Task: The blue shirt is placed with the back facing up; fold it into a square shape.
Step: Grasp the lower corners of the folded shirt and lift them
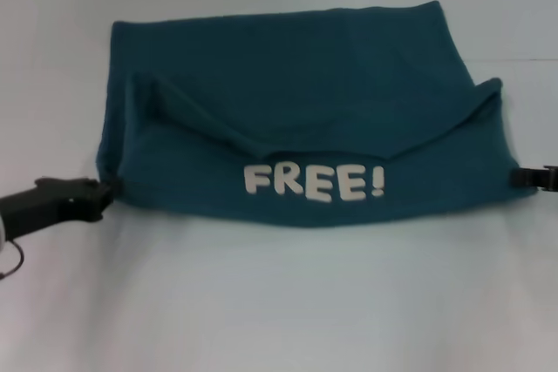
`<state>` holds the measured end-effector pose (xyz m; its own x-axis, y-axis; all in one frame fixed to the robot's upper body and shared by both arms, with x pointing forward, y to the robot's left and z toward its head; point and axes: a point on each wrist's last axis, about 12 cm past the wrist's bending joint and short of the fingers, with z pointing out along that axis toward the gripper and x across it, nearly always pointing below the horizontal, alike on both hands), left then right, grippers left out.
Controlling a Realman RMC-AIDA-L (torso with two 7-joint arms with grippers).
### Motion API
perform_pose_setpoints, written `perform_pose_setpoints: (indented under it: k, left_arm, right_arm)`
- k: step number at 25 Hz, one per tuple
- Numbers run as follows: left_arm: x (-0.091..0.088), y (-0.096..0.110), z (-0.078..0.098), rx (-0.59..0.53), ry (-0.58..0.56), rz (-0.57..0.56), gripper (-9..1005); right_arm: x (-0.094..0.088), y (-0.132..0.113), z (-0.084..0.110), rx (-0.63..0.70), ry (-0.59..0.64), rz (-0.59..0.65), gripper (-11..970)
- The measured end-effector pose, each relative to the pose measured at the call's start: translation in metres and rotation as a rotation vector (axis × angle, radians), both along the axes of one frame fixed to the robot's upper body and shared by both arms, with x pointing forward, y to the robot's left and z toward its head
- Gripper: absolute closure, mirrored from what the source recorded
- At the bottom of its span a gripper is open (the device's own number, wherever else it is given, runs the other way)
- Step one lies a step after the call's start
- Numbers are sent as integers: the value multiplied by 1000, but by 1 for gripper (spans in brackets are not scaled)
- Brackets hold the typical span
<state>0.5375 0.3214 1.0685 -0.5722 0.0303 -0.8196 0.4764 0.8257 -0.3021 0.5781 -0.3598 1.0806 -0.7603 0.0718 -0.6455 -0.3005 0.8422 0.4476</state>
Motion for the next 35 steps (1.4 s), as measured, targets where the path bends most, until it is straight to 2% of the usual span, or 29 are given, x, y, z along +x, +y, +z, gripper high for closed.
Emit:
perform_pose_setpoints:
  k: [10, 15, 21, 28, 35]
  left_arm:
    - [-48, 21, 11, -207, 65, -52, 947]
    - [-71, 30, 13, -273, 83, -76, 943]
    - [-87, 32, 7, -282, 143, -107, 939]
    - [-98, 31, 6, -276, 205, -162, 934]
    - [-109, 33, 7, -271, 261, -213, 929]
  right_arm:
    - [-35, -24, 16, -17, -4, 95, 925]
    - [-57, -36, 19, -10, 13, 111, 925]
    - [-90, -47, 18, 37, 22, 152, 924]
    - [-129, -47, 11, 86, 36, 221, 924]
    - [-155, -49, 11, 120, 38, 249, 924]
